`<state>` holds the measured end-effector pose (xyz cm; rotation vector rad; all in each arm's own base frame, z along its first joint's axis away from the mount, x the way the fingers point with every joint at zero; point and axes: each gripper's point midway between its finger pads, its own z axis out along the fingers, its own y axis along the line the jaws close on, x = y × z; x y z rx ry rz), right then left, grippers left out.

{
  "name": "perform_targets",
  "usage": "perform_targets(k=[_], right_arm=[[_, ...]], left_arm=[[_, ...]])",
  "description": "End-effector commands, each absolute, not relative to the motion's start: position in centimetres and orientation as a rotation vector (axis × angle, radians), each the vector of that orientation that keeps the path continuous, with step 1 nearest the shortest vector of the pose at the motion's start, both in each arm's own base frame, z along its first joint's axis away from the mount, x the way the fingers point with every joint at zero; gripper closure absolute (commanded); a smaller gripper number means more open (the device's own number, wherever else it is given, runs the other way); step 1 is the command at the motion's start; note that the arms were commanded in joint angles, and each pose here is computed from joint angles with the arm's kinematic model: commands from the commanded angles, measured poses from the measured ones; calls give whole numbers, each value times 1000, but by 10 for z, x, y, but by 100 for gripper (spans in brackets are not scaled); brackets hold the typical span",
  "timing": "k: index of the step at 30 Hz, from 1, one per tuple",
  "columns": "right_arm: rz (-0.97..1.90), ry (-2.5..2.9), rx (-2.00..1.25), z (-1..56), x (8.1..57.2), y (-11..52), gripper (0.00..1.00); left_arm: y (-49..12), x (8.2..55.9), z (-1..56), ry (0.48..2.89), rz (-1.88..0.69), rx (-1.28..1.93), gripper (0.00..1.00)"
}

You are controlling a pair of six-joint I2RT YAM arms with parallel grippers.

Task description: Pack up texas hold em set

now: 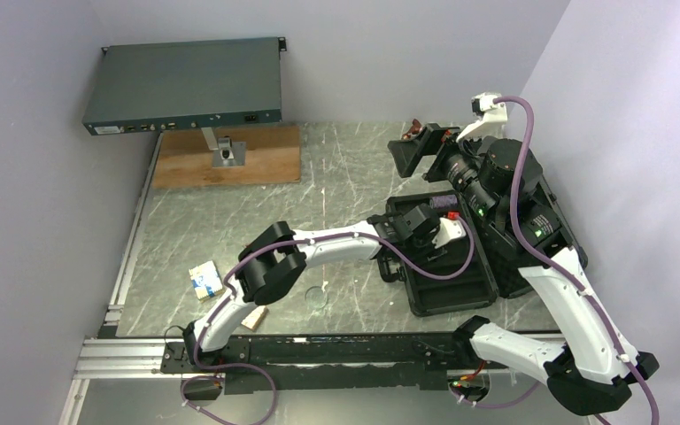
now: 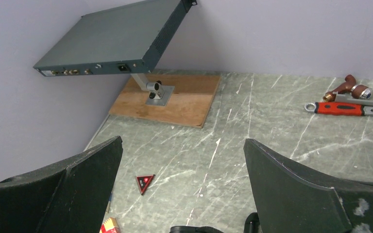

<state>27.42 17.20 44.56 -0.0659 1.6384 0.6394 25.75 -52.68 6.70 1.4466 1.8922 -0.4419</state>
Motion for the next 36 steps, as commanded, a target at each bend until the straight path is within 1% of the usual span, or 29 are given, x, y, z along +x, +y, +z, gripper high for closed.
perform_targets(k=[1, 3, 5, 11, 16, 22, 26, 29, 30, 32, 33, 36], right_arm=[[662, 1585, -56, 461, 273, 171, 0], [661, 1583, -55, 462, 273, 171, 0], [659, 1582, -54, 463, 272, 170, 0], [653, 1571, -50, 468, 272, 168, 0], [642, 1559, -47, 475, 272, 165, 0], [623, 1567, -37, 473, 274, 163, 0], [608, 1587, -34, 466, 277, 163, 0], [605, 1599, -40, 462, 278, 164, 0], [606, 1604, -44, 460, 278, 165, 0], [610, 1616, -50, 456, 279, 167, 0], [616, 1625, -54, 453, 279, 170, 0], [640, 1669, -67, 441, 283, 179, 0]], left_arm=[[-526, 254, 82, 1871, -486, 1449, 36], [-526, 253, 87, 1864, -491, 1444, 31], [-527, 253, 94, 1855, -499, 1439, 27], [-527, 253, 128, 1807, -529, 1398, 22], [-523, 247, 167, 1762, -599, 1320, 15], [-500, 245, 198, 1802, -614, 1168, 14], [-466, 242, 193, 1889, -559, 1070, 14], [-430, 236, 197, 1900, -514, 994, 14], [-413, 235, 208, 1891, -496, 946, 13], [-374, 240, 212, 1921, -388, 825, 3], [-357, 240, 214, 1930, -355, 791, 1], [-306, 239, 215, 1982, -257, 711, 0]])
